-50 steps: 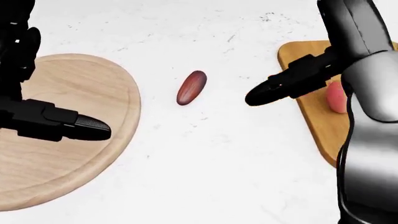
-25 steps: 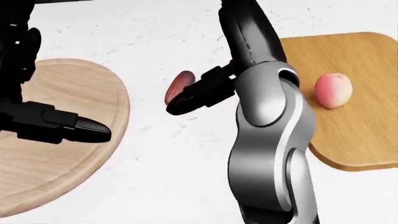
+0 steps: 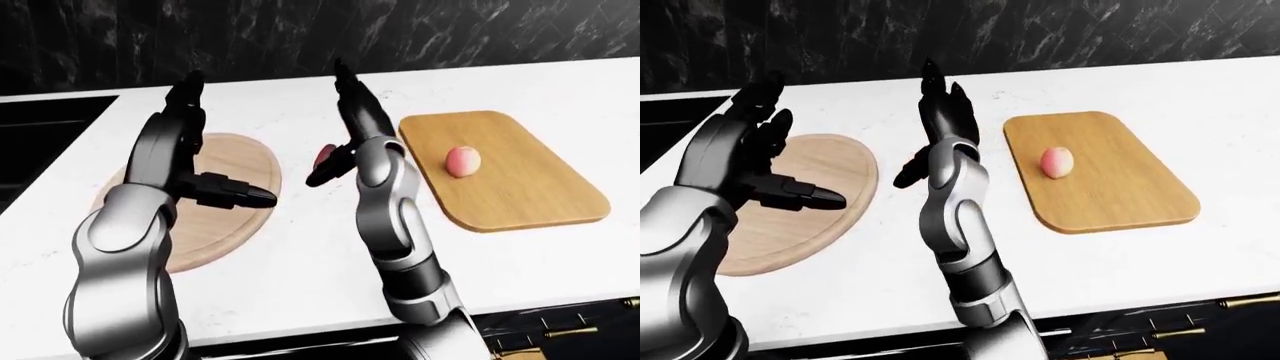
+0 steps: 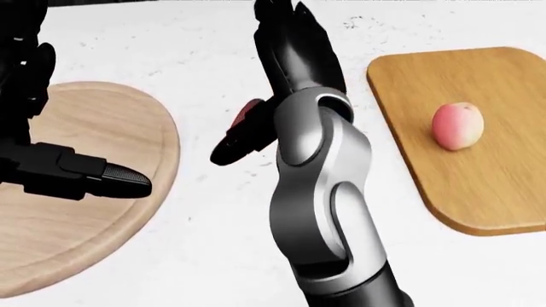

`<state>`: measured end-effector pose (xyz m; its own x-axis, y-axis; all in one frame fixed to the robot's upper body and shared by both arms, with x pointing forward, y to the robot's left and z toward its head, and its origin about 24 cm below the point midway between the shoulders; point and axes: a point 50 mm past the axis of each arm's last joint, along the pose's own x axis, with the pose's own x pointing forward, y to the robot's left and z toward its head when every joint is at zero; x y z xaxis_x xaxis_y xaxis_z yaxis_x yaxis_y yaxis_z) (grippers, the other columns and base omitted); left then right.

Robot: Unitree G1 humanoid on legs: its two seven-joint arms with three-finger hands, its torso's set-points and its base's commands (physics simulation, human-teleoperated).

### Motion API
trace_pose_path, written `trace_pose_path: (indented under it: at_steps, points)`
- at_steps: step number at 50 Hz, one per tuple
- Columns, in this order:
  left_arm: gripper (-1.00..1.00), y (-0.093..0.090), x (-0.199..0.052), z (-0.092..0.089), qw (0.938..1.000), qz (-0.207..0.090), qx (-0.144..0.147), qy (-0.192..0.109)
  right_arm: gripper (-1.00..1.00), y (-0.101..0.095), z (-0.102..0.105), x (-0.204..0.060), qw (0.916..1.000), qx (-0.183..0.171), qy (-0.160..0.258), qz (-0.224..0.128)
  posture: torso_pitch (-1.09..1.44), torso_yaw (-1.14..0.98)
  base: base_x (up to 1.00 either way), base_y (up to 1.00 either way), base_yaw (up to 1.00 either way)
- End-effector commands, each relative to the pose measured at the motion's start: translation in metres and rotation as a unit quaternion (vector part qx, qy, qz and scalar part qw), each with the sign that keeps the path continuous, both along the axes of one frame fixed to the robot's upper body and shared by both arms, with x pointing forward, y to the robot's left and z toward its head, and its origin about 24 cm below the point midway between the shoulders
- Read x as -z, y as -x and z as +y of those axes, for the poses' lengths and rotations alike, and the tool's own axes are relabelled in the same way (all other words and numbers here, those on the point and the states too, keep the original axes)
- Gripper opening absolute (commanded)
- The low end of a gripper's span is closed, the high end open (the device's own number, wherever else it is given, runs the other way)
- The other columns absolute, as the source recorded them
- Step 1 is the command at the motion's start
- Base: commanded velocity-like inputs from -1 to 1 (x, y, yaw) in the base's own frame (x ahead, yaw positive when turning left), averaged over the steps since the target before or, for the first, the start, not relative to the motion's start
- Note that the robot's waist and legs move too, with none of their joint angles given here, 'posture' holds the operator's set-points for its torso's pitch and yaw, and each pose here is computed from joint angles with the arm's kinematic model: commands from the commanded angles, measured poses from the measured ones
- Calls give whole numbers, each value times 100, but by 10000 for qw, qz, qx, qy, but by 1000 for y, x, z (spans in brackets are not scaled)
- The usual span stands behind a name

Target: Place the apricot and the date on separate cutting boards.

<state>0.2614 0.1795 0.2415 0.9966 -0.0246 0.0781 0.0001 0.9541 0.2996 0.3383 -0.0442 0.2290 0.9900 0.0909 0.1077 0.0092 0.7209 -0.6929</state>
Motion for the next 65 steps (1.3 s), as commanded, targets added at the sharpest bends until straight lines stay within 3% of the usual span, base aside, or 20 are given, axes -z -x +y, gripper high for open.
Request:
trace_pose_path:
  at_steps: [1, 26, 50, 53, 65]
  points:
    - [100, 4, -13, 0, 9992, -390, -21, -75, 100, 3, 3, -14, 9992, -44, 33, -396, 0, 0, 0, 0, 0]
    - [100, 8, -16, 1, 9991, -411, -35, -90, 100, -29, 5, 19, 9997, -48, 102, 222, 0, 0, 0, 0, 0]
    - [100, 7, -12, 1, 9993, -348, -33, -88, 100, -38, 10, 23, 9990, -39, -172, 402, 0, 0, 0, 0, 0]
    - [100, 7, -12, 1, 9993, -348, -33, -89, 67, -37, 10, 23, 9990, -72, -153, 410, 0, 0, 0, 0, 0]
    - [100, 6, -13, 1, 9993, -352, -31, -98, 7, -36, 10, 23, 9989, -140, -103, 429, 0, 0, 0, 0, 0]
